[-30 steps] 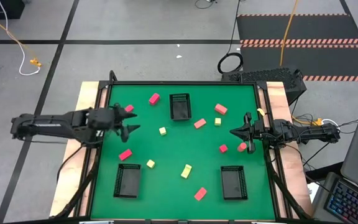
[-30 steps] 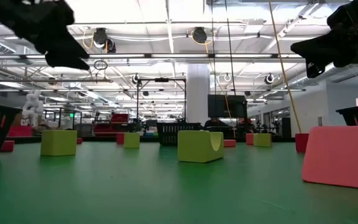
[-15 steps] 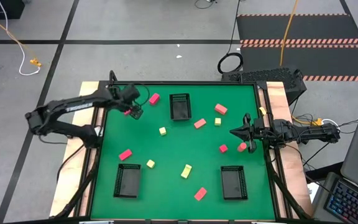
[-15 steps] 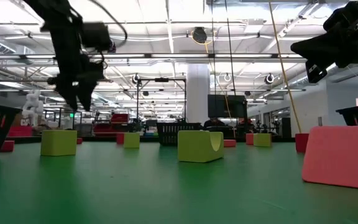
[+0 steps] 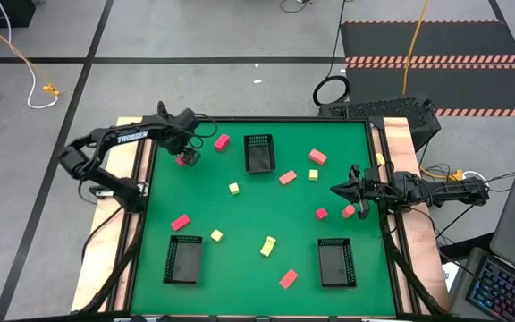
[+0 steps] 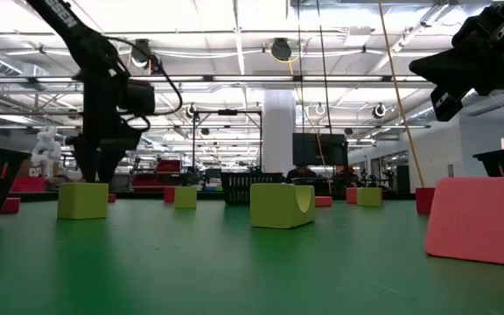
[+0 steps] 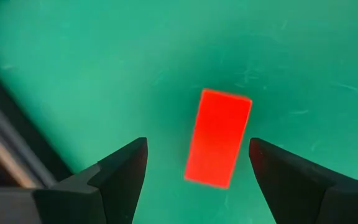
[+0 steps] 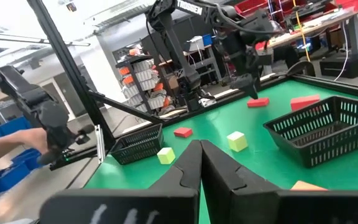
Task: Sort & place blocks by color
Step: Put the red block into the top black bin
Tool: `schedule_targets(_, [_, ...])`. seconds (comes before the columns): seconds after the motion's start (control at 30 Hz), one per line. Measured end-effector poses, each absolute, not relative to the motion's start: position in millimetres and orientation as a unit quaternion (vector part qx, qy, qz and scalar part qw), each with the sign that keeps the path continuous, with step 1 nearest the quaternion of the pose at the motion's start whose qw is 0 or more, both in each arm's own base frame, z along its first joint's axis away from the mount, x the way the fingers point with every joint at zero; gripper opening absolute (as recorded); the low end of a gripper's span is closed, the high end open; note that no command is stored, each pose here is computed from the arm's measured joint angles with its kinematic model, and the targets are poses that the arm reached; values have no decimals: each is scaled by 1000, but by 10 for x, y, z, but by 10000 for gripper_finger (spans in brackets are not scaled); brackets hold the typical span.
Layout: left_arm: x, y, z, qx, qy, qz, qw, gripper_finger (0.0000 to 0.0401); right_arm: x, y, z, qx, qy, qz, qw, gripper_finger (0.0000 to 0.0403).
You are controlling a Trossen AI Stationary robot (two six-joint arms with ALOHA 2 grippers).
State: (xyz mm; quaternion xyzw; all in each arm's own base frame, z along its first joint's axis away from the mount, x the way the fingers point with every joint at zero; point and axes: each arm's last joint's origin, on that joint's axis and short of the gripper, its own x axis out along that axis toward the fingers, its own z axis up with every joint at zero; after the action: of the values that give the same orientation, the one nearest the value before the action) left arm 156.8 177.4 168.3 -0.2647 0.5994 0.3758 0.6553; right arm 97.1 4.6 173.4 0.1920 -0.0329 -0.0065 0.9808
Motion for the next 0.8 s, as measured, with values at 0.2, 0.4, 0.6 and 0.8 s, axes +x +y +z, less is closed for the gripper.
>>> schedule_targets(0.2, [1640,1817,1490,-279,619,329,656,285,971,46,1734,192,-33,-6,981,0])
schedule_targets(0.4, [1663,1841,1372,-276,641,316,643,277,971,46,1734,192,-33,-6,981,0])
schedule_targets(0.6, [1669,1816,1429,-275,629,314,656,168,971,46,1733,192,-32,-6,981,0])
schedule_targets(0.8, [1661,1832,1525,-257,626,322,662,123,971,46,1733,192,-33,-6,981,0])
